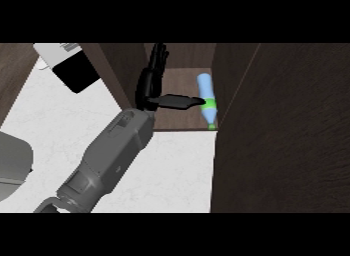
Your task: Pick up the bottled water, place it into the cabinet and close the cabinet
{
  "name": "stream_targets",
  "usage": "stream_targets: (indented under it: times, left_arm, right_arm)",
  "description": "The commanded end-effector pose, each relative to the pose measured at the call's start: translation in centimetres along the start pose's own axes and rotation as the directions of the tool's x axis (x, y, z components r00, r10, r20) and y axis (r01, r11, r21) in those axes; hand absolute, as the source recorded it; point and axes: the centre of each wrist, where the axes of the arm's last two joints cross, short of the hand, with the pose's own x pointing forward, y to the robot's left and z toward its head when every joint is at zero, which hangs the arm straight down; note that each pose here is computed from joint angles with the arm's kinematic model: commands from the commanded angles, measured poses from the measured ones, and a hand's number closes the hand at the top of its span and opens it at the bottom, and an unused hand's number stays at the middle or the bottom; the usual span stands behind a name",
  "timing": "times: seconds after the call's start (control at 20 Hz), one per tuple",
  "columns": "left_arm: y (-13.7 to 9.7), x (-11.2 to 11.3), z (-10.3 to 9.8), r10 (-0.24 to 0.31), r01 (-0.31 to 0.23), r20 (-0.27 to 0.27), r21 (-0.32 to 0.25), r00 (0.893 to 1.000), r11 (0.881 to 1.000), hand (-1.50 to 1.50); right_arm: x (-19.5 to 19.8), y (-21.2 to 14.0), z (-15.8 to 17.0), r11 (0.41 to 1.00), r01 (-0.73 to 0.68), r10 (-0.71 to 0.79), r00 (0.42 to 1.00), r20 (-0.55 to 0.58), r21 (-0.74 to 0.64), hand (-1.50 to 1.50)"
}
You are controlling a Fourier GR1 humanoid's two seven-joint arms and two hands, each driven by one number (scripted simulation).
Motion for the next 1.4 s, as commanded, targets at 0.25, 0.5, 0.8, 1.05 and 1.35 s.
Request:
stream_targets:
  times: [0.25, 0.5, 0.8, 1.05, 1.35]
  left_arm:
    - [-2.4, 0.6, 5.7, 0.198, -0.196, 0.002, -0.128, 0.98, 0.972, -1.5]
    - [-1.1, 1.8, 9.5, 0.249, -0.242, 0.019, -0.178, 0.968, 0.954, -1.5]
    - [0.6, 3.6, 12.6, 0.266, -0.272, -0.057, -0.196, 0.962, 0.942, 1.5]
    - [4.9, 4.6, 15.6, 0.236, -0.241, -0.05, -0.156, 0.97, 0.958, 1.5]
    - [7.2, 5.8, 17.7, 0.234, -0.236, -0.035, -0.083, 0.972, 0.968, -1.5]
  right_arm:
    - [3.5, 0.2, -0.2, 1.0, -0.027, 0.027, 0.999, 0.027, 0.003, -1.5]
    - [1.7, 0.5, -0.5, 0.999, -0.048, 0.048, 0.999, 0.013, -0.008, -1.5]
    - [2.7, 0.0, -0.4, 0.978, -0.077, 0.078, 0.997, 0.004, 0.196, -1.5]
    - [3.5, 0.5, 0.2, 0.935, -0.102, 0.131, 0.989, -0.063, 0.34, 1.5]
    - [4.4, 1.3, -0.2, 0.85, -0.132, 0.143, 0.99, 0.017, 0.509, 1.5]
